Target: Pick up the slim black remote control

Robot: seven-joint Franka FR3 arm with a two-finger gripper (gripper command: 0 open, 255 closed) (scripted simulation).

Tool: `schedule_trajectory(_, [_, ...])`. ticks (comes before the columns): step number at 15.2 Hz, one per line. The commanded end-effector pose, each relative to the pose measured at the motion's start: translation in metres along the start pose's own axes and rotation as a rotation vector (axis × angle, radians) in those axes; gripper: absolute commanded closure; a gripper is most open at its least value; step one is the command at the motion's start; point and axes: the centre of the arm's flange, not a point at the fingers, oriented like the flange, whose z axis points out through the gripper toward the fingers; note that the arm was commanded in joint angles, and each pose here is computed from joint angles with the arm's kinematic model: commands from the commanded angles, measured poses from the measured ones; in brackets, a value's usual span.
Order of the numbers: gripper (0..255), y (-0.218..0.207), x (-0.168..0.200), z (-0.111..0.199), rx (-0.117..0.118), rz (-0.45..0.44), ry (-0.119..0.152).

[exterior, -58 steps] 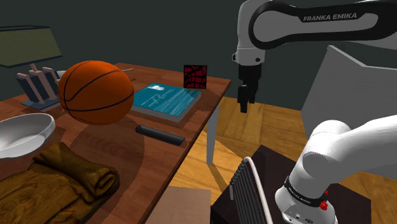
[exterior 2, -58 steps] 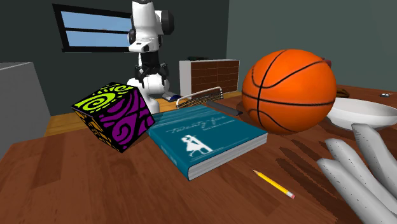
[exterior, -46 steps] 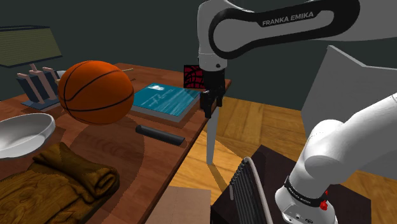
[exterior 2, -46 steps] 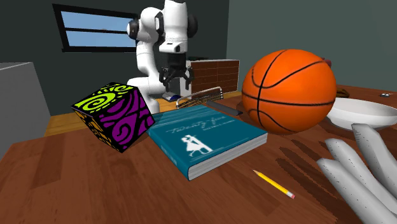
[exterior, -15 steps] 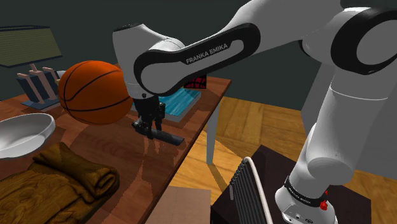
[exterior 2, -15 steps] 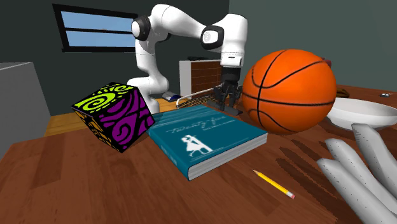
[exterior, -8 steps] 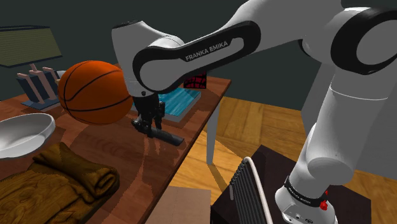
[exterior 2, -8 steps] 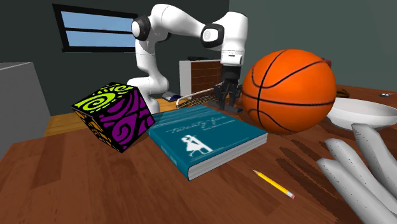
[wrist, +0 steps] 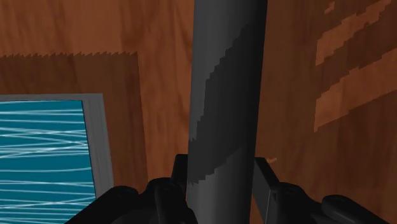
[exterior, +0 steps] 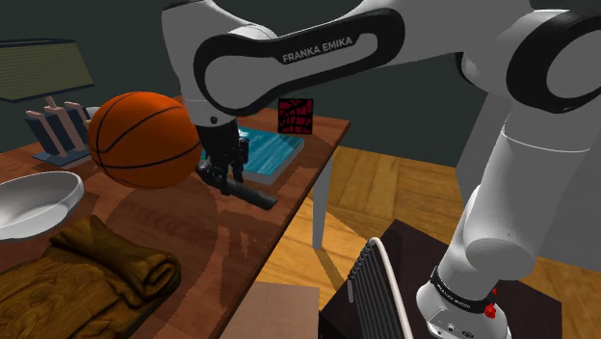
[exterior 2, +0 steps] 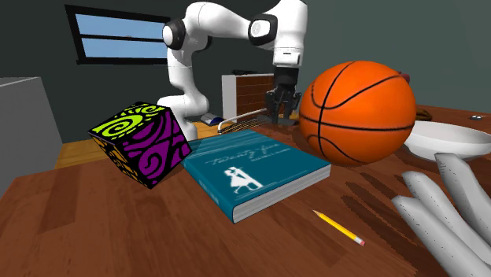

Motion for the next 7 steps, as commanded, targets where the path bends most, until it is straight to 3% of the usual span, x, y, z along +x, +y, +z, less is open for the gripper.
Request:
schedule_trajectory(1, [255,0.001,0.002,-0.01,0.0,0.0,0.0])
schedule_trajectory(7, [255,0.003,0.002,-0.032,0.0,0.0,0.0])
